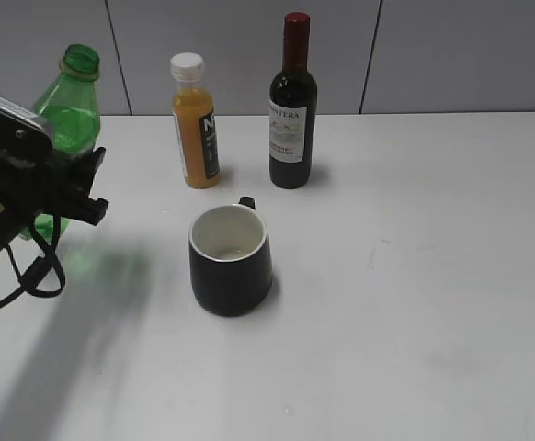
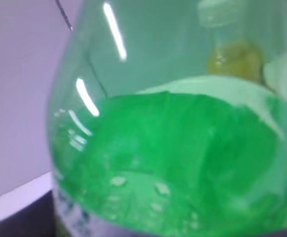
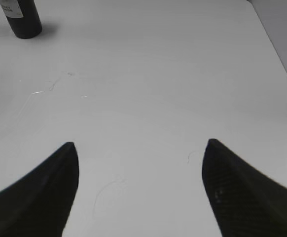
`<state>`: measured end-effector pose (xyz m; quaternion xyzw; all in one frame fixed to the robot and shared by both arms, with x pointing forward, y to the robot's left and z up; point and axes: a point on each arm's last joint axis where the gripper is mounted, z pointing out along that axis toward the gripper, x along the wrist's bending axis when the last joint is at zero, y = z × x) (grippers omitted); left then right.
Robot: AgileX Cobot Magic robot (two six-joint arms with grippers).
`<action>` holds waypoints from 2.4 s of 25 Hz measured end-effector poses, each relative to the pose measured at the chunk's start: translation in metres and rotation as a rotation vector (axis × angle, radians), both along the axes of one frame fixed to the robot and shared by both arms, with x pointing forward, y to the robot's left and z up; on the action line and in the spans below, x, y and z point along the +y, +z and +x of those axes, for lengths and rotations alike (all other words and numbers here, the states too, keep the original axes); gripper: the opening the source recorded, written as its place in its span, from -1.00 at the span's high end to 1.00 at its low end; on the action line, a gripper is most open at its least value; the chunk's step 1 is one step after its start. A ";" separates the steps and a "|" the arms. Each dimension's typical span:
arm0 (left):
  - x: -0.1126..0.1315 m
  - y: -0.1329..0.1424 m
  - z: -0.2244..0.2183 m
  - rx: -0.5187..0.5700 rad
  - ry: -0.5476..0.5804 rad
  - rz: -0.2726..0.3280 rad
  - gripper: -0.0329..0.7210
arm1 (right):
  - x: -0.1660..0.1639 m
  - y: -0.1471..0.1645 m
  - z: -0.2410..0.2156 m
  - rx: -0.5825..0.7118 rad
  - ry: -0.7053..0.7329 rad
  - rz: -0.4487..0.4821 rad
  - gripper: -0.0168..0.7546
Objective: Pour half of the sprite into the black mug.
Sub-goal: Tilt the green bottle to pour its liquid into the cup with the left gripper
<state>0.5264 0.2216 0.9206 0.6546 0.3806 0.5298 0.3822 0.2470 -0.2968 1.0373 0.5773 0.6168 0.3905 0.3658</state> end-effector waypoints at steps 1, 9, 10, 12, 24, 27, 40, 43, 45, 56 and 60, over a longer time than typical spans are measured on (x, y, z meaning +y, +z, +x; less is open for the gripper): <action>-0.002 0.000 -0.004 0.002 -0.007 0.023 -0.36 | 0.000 0.000 0.000 0.000 0.000 0.000 -0.57; -0.017 -0.001 -0.025 0.013 -0.033 0.225 -0.35 | 0.000 0.000 0.000 0.000 0.000 0.000 -0.57; -0.019 -0.001 -0.026 0.010 -0.040 0.267 -0.35 | 0.000 0.000 0.000 0.000 0.000 0.000 -0.57; -0.024 -0.002 -0.029 0.007 -0.053 0.334 -0.35 | 0.000 0.000 0.000 0.000 0.000 0.000 -0.57; -0.024 -0.002 -0.030 -0.007 -0.079 0.614 -0.35 | 0.000 0.000 0.000 0.000 0.000 0.000 -0.57; -0.023 -0.002 -0.030 -0.003 -0.074 0.650 -0.35 | 0.000 0.000 0.000 0.000 0.000 0.000 -0.57; -0.020 -0.003 -0.030 0.013 -0.062 0.732 -0.35 | 0.000 0.000 0.000 0.000 0.000 0.000 -0.57; -0.020 -0.004 -0.030 0.016 -0.069 0.771 -0.35 | 0.000 0.000 0.000 0.000 0.000 0.000 -0.57; -0.020 -0.003 -0.029 0.017 -0.068 0.792 -0.35 | 0.000 0.000 0.000 0.000 0.000 0.000 -0.57; -0.021 -0.001 -0.026 0.008 -0.076 0.916 -0.34 | 0.000 0.000 0.000 0.000 0.000 0.000 -0.57; -0.021 0.000 -0.025 0.005 -0.081 0.953 -0.34 | 0.000 0.000 0.000 0.000 0.000 0.000 -0.57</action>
